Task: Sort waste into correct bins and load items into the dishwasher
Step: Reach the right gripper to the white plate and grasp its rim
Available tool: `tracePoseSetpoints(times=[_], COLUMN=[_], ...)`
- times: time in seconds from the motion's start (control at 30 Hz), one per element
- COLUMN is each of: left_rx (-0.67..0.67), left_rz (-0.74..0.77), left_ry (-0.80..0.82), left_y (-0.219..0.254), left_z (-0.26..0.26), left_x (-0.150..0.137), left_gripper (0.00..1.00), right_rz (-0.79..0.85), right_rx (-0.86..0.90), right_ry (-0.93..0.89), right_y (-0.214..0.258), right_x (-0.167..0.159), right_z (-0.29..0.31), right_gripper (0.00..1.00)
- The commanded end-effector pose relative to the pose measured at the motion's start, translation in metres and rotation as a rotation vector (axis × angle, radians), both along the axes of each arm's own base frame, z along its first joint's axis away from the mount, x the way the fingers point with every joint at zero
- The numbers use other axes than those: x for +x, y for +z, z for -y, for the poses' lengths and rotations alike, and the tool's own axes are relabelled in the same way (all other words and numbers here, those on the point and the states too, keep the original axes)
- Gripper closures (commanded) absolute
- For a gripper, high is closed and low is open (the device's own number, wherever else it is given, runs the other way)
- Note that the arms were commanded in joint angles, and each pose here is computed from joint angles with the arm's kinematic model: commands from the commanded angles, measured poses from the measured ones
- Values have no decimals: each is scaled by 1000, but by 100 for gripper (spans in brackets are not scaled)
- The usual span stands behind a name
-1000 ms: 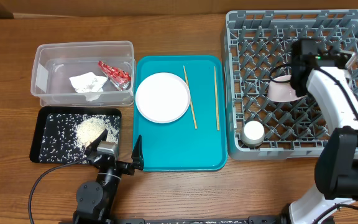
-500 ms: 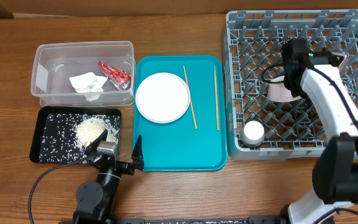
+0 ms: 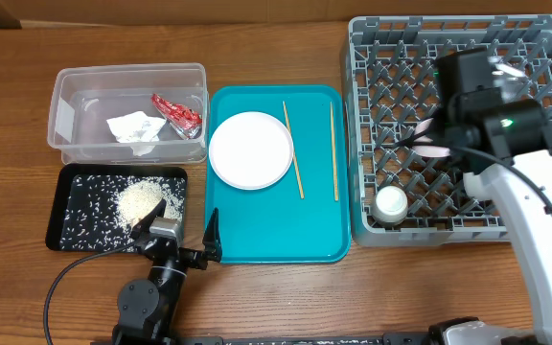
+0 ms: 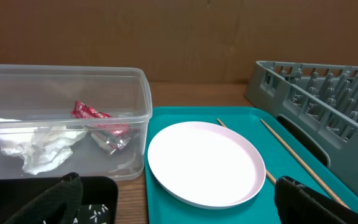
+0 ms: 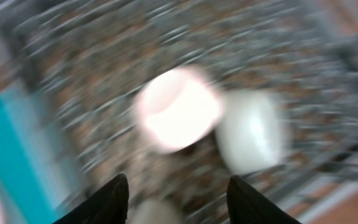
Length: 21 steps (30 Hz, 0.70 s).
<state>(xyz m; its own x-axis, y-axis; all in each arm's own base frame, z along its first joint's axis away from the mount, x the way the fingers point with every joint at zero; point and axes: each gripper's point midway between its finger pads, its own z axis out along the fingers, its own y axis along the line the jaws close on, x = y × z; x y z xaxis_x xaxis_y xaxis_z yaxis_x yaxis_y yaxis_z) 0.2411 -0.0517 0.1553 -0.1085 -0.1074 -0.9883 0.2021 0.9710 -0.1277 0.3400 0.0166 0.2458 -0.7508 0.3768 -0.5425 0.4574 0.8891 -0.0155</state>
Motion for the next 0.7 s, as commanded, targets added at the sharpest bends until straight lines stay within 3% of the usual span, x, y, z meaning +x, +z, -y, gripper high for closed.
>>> tracePoseSetpoints(times=[0.0,0.2,0.43,0.6,0.63,0.67], left_rx=[-1,-2,-1,-1,-1,-1], left_rz=[6,6,6,6,6,6], left_ry=[-3,-3,-3,-3,-3,-3], left_y=[0,0,0,0,0,0], left_z=[0,0,0,0,0,0], left_x=[0,0,0,0,0,0], left_gripper=[0,0,0,0,0,0], right_rz=[-80,-158,-128,-307,-342,-368], right_rx=[378,349,312,504,530,544], right_ry=[450,610,488,491,477,451], right_y=[-11,-71,-148,-193,-199,-205], right_x=[-13,-21,28,6,0,-5], right_z=[-129,-208,-239,-274,-278,-280], right_gripper=[48,48,53,69,69,62])
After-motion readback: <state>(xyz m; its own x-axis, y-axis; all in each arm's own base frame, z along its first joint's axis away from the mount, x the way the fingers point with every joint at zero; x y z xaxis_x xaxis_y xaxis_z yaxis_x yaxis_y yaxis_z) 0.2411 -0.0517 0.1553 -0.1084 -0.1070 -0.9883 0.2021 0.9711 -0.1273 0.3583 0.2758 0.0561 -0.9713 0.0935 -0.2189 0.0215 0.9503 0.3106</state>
